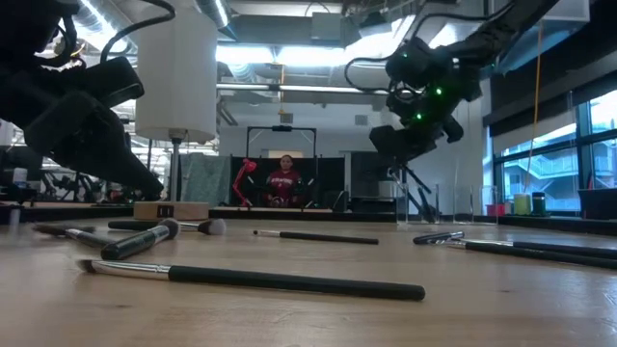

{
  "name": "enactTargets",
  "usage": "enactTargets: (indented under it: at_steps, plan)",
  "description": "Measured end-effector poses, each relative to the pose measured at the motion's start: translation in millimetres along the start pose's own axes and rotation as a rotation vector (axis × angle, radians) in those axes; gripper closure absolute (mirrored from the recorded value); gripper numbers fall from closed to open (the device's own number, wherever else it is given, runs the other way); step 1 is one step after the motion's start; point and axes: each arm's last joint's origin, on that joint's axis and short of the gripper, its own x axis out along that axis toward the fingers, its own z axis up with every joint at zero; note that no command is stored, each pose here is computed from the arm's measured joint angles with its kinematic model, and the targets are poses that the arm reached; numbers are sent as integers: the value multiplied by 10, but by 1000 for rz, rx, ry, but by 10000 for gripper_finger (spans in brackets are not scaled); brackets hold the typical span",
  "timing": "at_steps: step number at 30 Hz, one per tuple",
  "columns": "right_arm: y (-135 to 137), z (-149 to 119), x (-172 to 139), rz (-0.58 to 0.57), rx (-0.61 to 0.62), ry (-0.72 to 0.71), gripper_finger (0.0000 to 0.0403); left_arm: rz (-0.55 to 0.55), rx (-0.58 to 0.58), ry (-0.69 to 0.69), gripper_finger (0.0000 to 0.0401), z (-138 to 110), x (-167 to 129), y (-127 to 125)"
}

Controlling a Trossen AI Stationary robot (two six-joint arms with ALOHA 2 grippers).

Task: Put items in baskets/containers
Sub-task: Put the eyeshadow brush into the left side of the transparent organizer, then put the highlighter brush into the left side of the transparent organizer

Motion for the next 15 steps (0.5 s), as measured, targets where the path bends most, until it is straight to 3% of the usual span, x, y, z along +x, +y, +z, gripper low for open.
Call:
enactTargets:
  at_steps: [7,15]
  plan:
    - [4,-154,16,26,50,-52,358,0,0,0,283,0,0,0]
    - [2,-190,19,35,77,-51,262,0,0,-1,283,2,0,-1]
